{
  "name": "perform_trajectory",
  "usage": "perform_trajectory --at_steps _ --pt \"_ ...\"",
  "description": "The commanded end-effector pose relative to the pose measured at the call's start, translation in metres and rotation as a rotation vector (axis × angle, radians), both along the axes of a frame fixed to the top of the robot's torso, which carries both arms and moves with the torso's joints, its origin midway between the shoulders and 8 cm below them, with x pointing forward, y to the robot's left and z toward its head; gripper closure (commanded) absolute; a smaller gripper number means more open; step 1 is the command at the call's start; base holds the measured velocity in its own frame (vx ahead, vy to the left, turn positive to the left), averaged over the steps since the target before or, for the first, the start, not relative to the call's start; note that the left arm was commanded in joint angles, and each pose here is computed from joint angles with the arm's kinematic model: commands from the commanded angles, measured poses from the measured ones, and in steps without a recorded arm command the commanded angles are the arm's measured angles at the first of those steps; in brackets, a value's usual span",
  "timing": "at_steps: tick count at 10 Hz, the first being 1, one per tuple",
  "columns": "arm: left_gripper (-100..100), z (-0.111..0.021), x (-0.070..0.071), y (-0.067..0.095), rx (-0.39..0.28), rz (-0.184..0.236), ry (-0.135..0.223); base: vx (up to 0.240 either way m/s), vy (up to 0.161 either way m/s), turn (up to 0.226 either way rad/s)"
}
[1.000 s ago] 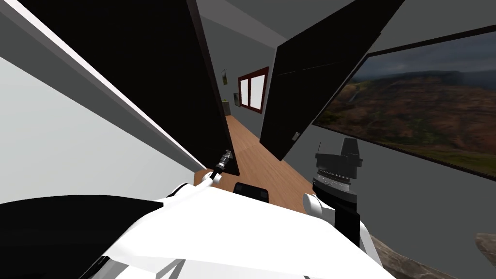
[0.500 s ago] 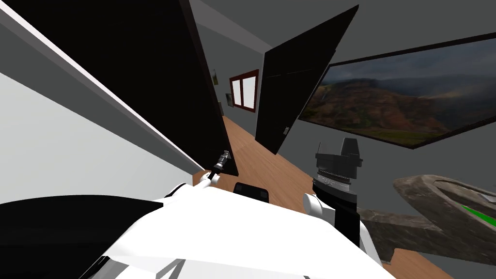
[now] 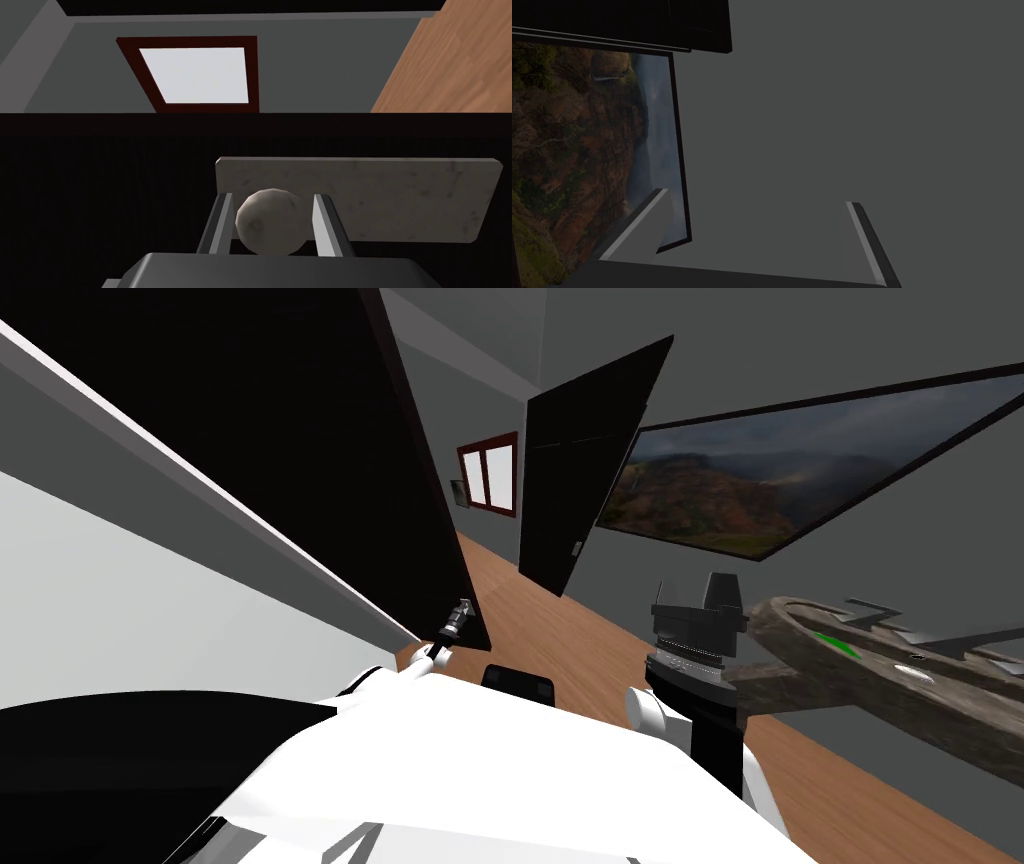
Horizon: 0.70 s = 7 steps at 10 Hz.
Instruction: Pull the door open
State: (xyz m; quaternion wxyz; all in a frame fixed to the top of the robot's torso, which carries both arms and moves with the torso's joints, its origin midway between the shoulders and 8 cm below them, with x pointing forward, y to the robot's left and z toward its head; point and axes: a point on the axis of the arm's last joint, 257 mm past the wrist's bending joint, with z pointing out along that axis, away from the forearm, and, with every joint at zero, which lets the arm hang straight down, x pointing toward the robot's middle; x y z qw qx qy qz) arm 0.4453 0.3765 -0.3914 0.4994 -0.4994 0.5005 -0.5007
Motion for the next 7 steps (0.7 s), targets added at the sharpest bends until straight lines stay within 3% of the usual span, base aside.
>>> perform_trajectory --at_steps 1,7 --pt "100 0.000 0.000 0.000 0.000 0.000 0.000 -0.080 0.026 -0.031" --pt "100 0.000 -0.020 -0.007 0.002 -0.098 -0.001 -0.180 0.060 -0.062"
